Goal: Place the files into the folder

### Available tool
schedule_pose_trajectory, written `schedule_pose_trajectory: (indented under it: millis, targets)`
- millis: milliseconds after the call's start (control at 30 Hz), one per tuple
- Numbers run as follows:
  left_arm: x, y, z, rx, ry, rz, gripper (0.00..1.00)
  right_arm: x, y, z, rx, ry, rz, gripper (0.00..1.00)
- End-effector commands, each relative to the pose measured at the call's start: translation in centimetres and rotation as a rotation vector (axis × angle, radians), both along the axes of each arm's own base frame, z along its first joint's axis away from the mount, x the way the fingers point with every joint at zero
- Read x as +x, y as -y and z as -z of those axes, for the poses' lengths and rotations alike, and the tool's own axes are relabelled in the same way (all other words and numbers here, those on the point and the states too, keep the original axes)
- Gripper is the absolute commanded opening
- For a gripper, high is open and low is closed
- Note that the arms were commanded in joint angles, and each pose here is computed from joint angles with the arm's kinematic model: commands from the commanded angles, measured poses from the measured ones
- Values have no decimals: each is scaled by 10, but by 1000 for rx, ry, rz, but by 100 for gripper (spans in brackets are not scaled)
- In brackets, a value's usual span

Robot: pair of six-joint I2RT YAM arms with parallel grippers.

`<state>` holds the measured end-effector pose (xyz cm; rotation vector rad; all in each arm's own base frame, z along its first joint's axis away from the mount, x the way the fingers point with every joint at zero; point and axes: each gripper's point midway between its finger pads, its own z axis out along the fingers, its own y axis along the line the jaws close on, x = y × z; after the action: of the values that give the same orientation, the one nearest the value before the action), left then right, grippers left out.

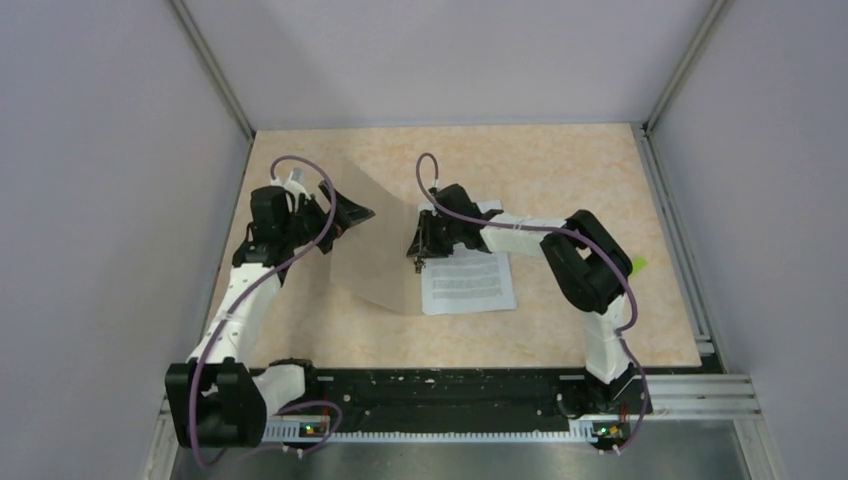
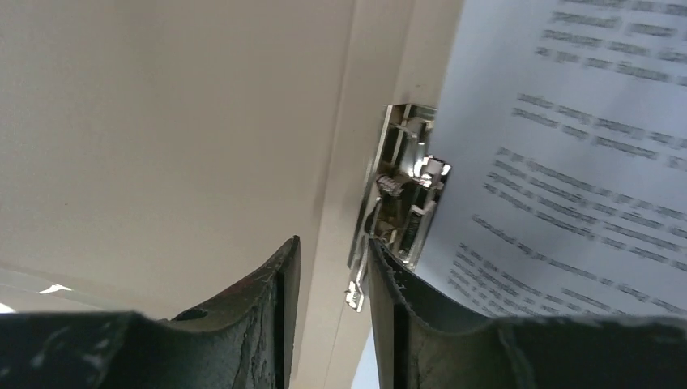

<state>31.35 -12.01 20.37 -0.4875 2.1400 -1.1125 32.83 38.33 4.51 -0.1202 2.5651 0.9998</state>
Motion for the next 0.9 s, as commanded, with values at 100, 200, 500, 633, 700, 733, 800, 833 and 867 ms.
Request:
schedule_pose_trajectory:
  millis: [100,200,500,633,700,733,800,833,867]
  targets:
    - [-8,22,-42,43,111,101,99,15,-18,-34,54,72,29,45]
    - [-8,30,-47,44,116,125,99,16,-11,-46,37,103,47,50]
    - [-10,68,-72,58,172,216,99,24,51,-88,-5,202,162,60]
    - [-10,86,-81,52,208,258,99,23,92,-111,-33,264,239,64]
    - [-12,99,-84,41,226,290,99,21,113,-120,-56,289,279,65]
    - [-11,104,-84,38,231,301,99,22,124,-125,-65,306,304,65]
    - [-10,116,-84,32,239,328,99,18,139,-133,-81,328,331,66]
    - [-10,122,-84,29,241,340,99,18,148,-139,-98,348,355,66]
    - [-10,127,-85,25,247,352,99,17,155,-143,-113,363,369,66]
